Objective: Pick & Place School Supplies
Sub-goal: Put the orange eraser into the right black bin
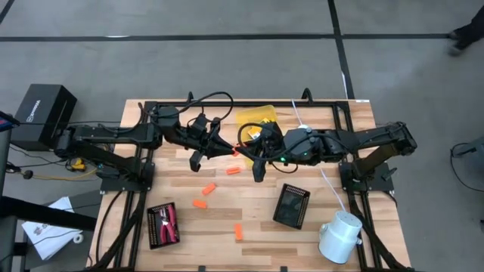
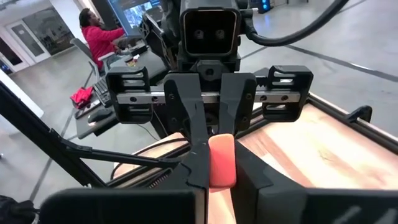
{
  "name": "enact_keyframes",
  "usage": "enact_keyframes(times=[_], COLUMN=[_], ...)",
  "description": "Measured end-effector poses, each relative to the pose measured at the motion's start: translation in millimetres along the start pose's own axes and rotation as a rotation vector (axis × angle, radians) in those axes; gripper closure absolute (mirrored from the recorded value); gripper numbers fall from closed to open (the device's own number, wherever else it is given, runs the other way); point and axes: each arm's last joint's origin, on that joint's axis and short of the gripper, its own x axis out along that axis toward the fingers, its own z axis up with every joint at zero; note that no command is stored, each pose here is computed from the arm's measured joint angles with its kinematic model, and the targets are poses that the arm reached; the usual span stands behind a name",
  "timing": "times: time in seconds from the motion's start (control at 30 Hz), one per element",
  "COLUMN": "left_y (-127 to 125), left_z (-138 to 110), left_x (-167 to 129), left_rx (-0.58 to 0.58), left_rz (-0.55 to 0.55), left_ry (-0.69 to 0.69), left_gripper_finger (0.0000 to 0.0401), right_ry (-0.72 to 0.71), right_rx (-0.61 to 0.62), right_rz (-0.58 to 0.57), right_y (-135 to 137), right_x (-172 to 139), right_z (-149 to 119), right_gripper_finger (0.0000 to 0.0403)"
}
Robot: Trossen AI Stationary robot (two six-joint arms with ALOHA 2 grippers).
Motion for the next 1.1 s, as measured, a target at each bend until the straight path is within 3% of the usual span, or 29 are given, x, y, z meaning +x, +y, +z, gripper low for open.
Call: enact_keyframes(times=[0.3,0.8,1.0,1.1], left_y=[0,2,9,13], left_z=[0,-5,-22,-33], left_x=[0,0,-3,-5], left_rx=[0.012,0.093,0.103,0.122], left_rz=[0.005,0.018,0.088,0.148], left_ry=[0.003,0.051,0.224,0.322], left_gripper_finger=[0.0386,0.0319,0.0295,0.0287], right_ry=[0.001,0.041,0.098,0.259], right_rx=[-0.045,-0.088,-0.083,-0.063], right_rz=[0.002,-0.024,-0.042,-0.098], right_y=[0,-8,-16,-22], right_x=[0,-22,-41,-51], right_z=[0,7,10,-6], right_gripper_finger=[0.0378,0.0378,0.0378,0.0378])
